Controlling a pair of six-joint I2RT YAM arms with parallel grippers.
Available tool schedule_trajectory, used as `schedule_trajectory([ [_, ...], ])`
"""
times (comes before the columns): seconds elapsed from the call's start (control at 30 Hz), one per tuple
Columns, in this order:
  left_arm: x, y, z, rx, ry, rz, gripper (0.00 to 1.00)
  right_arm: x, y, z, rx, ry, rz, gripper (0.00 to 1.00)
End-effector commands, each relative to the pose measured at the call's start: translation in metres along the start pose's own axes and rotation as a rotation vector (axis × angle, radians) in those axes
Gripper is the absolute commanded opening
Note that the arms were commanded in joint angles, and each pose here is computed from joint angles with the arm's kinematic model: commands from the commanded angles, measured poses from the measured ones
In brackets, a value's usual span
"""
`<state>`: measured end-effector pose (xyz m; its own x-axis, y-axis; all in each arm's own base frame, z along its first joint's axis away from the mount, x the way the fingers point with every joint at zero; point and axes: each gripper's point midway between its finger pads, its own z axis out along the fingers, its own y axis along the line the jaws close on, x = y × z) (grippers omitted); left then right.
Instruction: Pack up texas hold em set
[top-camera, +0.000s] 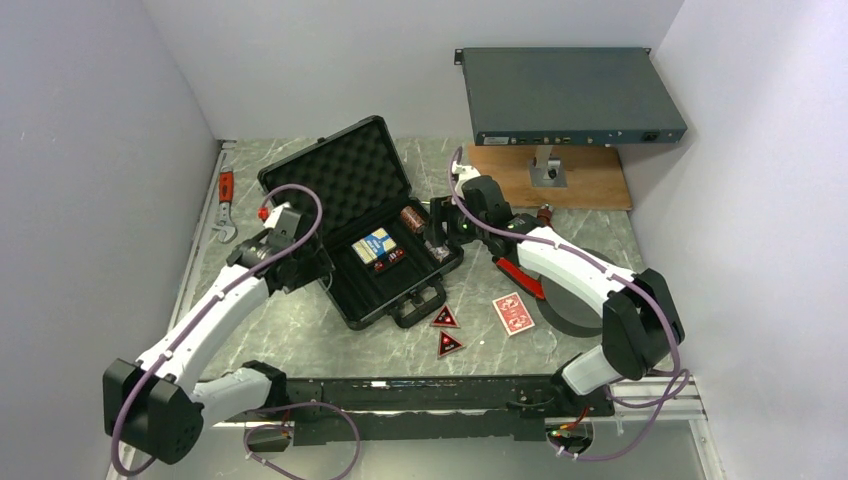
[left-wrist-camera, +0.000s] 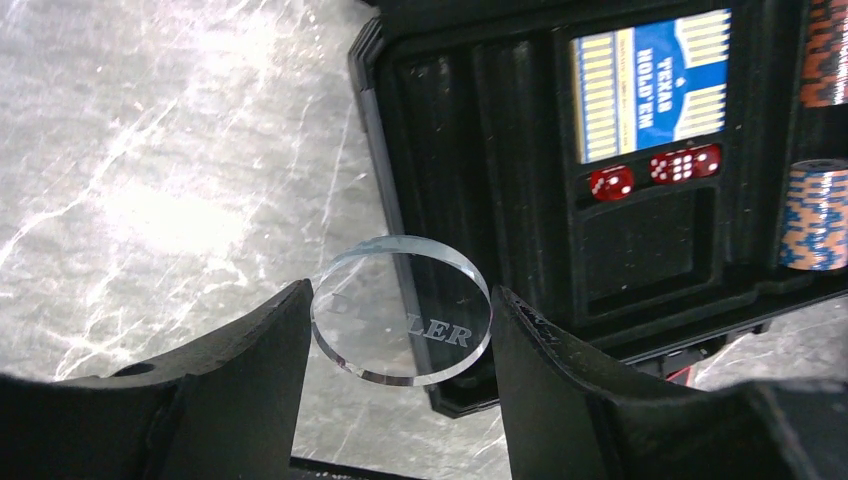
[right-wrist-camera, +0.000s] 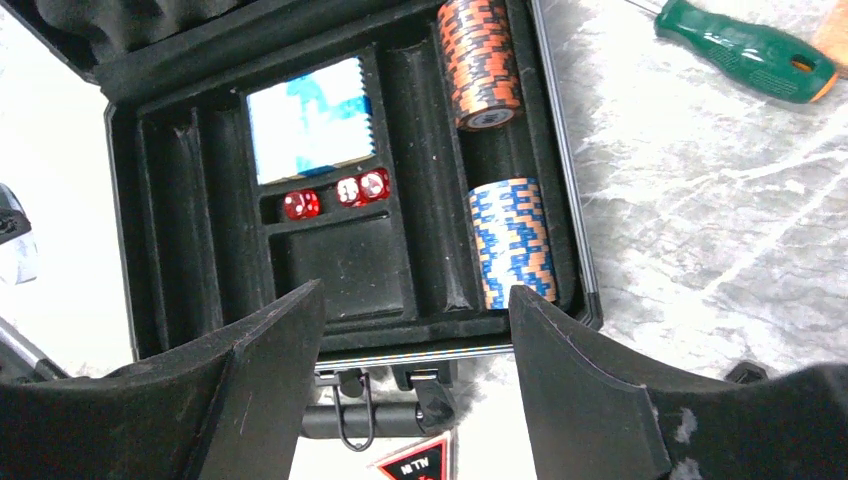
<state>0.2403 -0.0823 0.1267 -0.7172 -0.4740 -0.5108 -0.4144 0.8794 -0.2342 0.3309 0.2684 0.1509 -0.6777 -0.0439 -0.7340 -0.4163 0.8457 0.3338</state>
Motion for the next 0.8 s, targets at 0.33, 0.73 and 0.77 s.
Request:
schedule_trajectory([
  [0.33, -0.038, -0.076, 0.004, 0.167, -0.013, 0.002, 0.00, -0.032, -0.033, -0.025, 0.161, -0.106, -0.049, 0.71],
  [0.73, -0.047, -0.118, 0.033, 0.179, 0.043, 0.013, 0.00, -0.037, -0.044, -0.033, 0.222, -0.145, -0.068, 0.89],
  [0.77, -0.048, -0.121, 0.035, 0.179, 0.046, 0.014, 0.00, -0.038, -0.045, -0.034, 0.225, -0.147, -0.068, 0.90],
])
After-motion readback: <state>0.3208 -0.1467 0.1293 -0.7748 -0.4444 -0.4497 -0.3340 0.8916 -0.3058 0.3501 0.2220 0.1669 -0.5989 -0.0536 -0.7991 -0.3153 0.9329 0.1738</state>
